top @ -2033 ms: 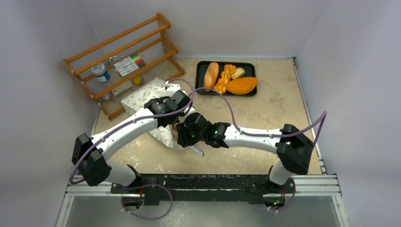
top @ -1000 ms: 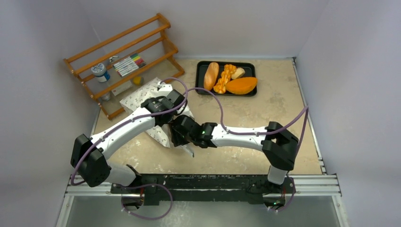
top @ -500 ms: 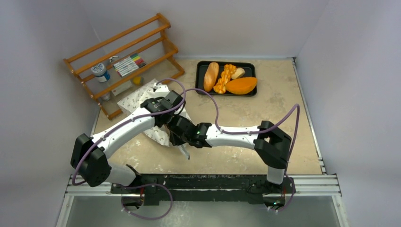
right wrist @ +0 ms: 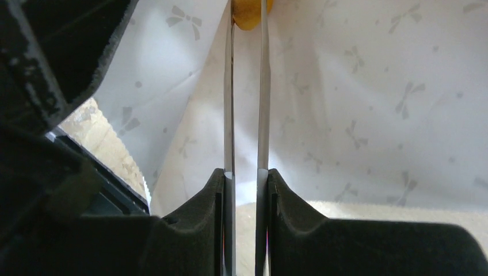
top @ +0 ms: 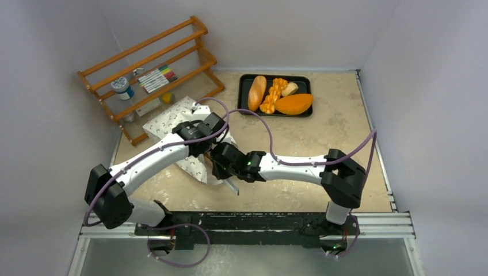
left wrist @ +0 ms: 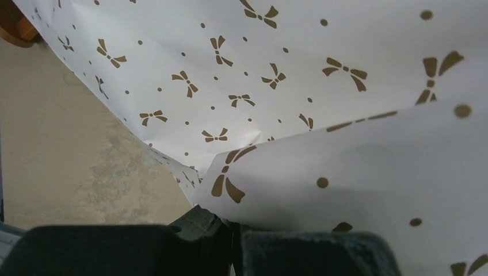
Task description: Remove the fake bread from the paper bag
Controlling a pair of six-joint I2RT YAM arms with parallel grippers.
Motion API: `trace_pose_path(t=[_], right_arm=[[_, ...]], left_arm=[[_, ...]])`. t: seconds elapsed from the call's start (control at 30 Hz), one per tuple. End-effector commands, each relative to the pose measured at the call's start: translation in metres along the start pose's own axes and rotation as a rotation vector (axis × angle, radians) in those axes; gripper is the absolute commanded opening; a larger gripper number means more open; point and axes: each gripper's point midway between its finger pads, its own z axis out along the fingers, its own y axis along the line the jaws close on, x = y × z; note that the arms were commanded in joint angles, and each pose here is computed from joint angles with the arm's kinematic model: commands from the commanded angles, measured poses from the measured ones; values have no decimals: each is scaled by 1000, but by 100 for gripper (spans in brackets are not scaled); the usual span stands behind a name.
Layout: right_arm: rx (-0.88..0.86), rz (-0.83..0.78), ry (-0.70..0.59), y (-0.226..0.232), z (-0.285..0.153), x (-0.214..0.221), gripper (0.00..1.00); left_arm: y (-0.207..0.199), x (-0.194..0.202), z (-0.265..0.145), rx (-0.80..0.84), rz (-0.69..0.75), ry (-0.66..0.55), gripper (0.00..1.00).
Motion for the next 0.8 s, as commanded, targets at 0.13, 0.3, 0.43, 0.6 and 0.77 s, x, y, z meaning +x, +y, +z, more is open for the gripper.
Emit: trace_pose_path(t=[0.13, 0.3, 0.43, 0.6, 0.77], right_arm=[[-2, -83, 124, -20, -33, 36, 0], [27, -72, 107, -32, -50, 35, 0], [51, -58, 86, -42, -63, 34, 0], [127, -40, 44, -62, -79, 26, 0], [170, -9, 0, -78, -91, 12, 0]], left_arm=[[-52, -50, -53, 279, -102, -159, 0], [-49, -51, -50, 256, -98, -167, 0], [-46, -47, -45, 233, -88, -164, 0], [-44, -36, -37, 215, -72, -143, 0], [-40, -27, -35, 212, -72, -125, 0]])
